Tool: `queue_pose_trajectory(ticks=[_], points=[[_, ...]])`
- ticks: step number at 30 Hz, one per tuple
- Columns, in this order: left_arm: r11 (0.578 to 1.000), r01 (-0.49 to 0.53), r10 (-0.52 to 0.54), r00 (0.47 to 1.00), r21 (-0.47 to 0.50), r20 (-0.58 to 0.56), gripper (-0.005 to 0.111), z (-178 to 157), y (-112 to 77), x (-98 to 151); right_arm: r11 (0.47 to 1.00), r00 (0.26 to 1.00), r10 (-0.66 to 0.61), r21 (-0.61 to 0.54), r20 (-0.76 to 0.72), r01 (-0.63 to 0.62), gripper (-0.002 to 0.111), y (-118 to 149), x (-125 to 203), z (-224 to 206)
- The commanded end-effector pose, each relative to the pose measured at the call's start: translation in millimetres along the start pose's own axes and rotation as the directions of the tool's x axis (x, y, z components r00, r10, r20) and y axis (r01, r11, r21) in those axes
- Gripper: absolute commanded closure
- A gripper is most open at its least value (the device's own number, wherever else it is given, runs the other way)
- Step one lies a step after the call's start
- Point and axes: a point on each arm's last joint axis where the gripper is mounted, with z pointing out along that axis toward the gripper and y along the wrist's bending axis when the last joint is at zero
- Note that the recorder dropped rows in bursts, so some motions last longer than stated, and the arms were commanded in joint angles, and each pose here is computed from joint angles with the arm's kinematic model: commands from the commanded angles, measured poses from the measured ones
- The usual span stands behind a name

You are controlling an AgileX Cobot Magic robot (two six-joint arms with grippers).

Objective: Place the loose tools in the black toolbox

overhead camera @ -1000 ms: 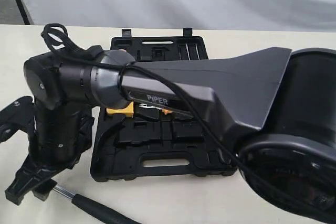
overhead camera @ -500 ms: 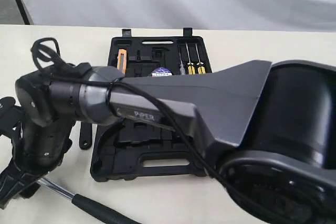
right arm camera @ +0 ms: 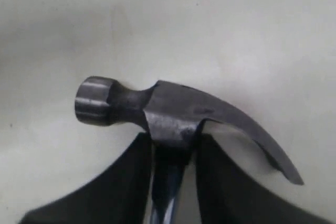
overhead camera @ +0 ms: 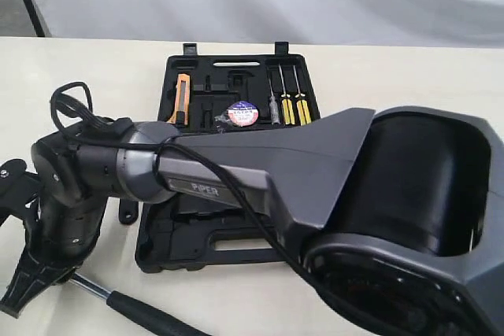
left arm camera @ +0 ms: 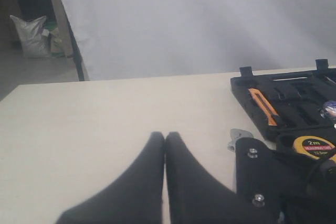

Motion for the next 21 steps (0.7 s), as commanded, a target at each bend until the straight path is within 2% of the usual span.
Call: queue_pose_trajectory(ticks=[1, 4, 10, 15, 18, 21], points=[[1.000, 0.022, -0.022, 1.000, 0.014, 0.007, 0.105, -1, -0.3, 2, 1.000, 0.999, -0.020, 0.009, -0.037, 0.020, 0.106, -3, 6, 7], [1.000, 0.022, -0.022, 1.000, 0.014, 0.007, 0.105, -1, -0.3, 2, 1.000, 1.000, -0.027, 0.012, -0.011, 0.027, 0.109, -1, -1, -11], [1.000, 0.022, -0.022, 1.000, 0.014, 0.007, 0.105, -1, -0.3, 2, 0.998, 0.998, -0.061, 0.014, -0.029, 0.062, 0.109, 4, -11, -83], [1.000, 0.022, -0.022, 1.000, 0.014, 0.007, 0.105, -1, -0.3, 2, 0.997, 0.990, -0.024, 0.066, -0.139, 0.034, 0.109, -27, 5, -138], [1.000, 0.022, -0.022, 1.000, 0.014, 0.007, 0.105, -1, -0.3, 2, 0.997, 0.986, 0.027, 0.075, -0.166, -0.015, 0.109, -48, 14, -148], [1.000, 0.022, -0.022, 1.000, 0.014, 0.007, 0.105, -1, -0.3, 2, 0.997, 0.983, 0.043, 0.074, -0.178, -0.030, 0.109, -54, 19, -142]])
